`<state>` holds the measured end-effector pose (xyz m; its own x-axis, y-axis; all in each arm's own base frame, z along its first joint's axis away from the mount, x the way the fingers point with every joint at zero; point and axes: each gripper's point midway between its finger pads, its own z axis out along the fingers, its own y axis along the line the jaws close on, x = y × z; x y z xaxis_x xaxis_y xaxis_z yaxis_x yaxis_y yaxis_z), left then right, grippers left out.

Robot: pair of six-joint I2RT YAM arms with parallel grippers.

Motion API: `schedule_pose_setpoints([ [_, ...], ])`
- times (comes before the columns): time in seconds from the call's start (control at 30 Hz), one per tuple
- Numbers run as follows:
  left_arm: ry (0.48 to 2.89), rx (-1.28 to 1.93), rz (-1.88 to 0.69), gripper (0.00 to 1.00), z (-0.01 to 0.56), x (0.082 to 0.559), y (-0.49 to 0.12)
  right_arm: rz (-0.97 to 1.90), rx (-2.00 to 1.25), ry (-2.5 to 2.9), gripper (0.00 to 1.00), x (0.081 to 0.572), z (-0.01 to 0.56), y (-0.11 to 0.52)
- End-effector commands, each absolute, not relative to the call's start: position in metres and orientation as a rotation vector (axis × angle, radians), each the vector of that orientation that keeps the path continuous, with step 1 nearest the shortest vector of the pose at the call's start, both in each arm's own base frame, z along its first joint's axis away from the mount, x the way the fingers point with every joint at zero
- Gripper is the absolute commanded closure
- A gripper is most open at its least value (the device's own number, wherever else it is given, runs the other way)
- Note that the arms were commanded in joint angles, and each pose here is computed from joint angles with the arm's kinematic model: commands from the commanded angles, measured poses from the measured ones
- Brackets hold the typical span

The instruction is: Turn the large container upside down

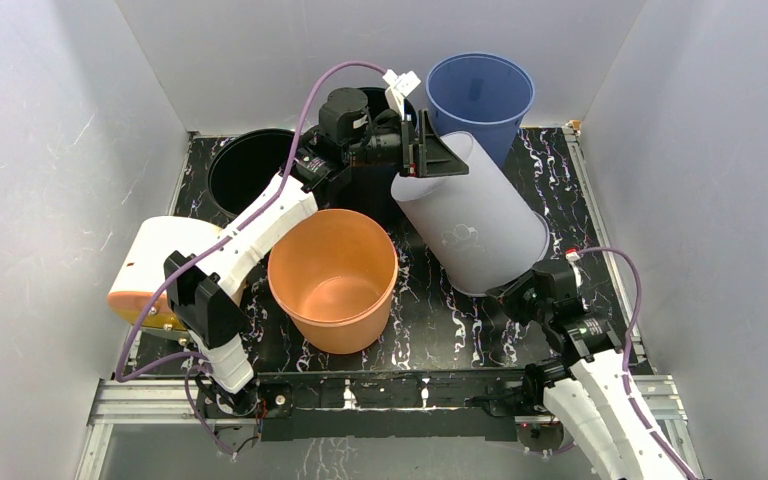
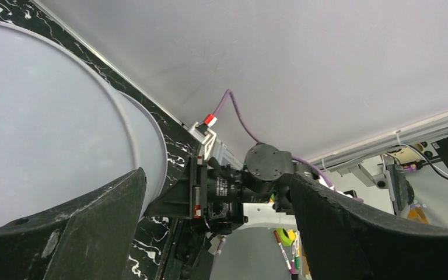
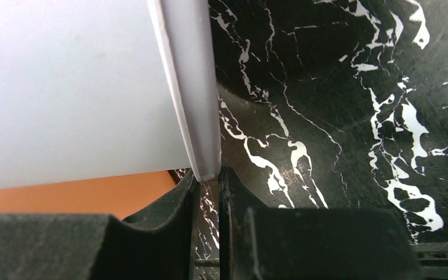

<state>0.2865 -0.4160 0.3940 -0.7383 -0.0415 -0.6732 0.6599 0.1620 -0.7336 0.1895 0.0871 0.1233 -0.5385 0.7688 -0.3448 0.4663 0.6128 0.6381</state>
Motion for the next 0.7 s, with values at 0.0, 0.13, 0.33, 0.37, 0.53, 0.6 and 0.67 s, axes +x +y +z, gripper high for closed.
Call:
schedule_pose_setpoints([
  [0.0,1.804,0.632,-1.689,0.08,0.418,0.276,-0.414,0.724,1.061,2.169,0.99,0.194,0.115,0.093],
  [0.13,1.784,0.637,-1.721,0.08,0.422,0.274,-0.417,0.718,1.132,2.160,1.00,0.190,0.101,0.091],
  [0.33,1.775,0.651,-1.735,0.08,0.428,0.273,-0.418,0.587,1.214,2.148,0.90,0.187,0.090,0.073],
  [0.37,1.800,0.644,-1.724,0.08,0.425,0.273,-0.417,0.565,1.223,2.148,0.86,0.187,0.089,0.071],
  [0.53,1.858,0.637,-1.707,0.08,0.408,0.272,-0.416,0.638,1.315,2.145,0.89,0.191,0.076,0.082],
  [0.6,1.876,0.641,-1.715,0.07,0.400,0.275,-0.419,0.658,1.357,2.133,0.88,0.190,0.073,0.083],
  [0.67,1.915,0.644,-1.763,0.08,0.380,0.278,-0.434,0.684,1.409,2.091,0.86,0.188,0.075,0.082],
])
